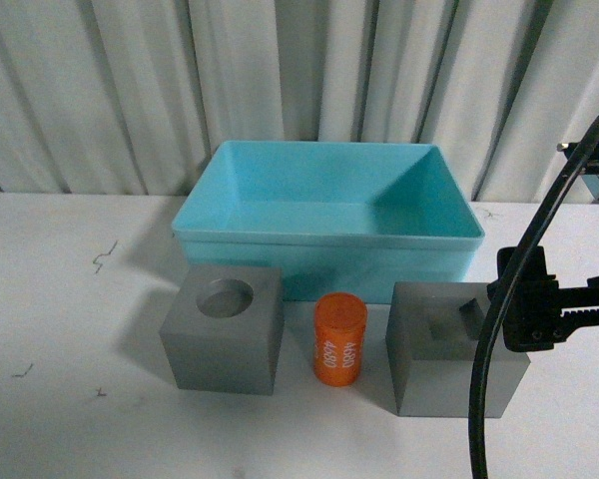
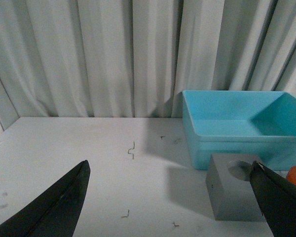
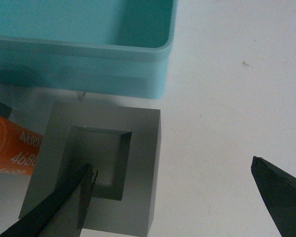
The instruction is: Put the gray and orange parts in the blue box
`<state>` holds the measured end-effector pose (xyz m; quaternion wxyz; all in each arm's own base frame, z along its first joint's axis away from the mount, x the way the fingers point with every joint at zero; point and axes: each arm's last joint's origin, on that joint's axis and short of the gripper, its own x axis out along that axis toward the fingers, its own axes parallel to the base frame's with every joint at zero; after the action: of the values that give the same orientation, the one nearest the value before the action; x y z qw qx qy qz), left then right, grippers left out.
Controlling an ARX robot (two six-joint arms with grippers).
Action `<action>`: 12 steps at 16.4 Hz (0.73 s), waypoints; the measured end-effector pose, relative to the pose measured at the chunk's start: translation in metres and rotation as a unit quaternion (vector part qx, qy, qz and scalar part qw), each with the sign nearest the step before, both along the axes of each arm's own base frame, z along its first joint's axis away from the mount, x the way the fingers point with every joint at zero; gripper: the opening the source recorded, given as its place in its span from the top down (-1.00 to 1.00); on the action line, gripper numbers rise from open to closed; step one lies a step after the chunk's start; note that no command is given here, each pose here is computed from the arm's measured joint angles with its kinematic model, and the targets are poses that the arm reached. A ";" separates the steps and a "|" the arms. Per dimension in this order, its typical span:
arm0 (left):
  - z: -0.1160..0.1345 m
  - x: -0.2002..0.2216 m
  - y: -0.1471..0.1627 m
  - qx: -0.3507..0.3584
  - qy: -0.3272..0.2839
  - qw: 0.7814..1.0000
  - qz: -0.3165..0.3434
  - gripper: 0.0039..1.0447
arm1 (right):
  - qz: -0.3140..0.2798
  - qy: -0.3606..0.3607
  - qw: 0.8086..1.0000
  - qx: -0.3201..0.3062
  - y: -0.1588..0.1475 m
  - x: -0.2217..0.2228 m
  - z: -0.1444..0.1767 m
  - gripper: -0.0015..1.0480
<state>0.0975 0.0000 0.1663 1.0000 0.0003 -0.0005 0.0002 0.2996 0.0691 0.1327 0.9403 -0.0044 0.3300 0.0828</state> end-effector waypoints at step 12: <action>0.000 0.000 0.000 0.000 0.000 1.000 0.000 -0.88 | -0.017 0.059 0.998 0.012 0.017 0.025 -0.037 -0.87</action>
<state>0.0975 0.0000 0.1663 1.0000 0.0003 -0.0005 0.0002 0.3247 0.0859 0.0954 0.9204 0.0172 0.3841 0.0711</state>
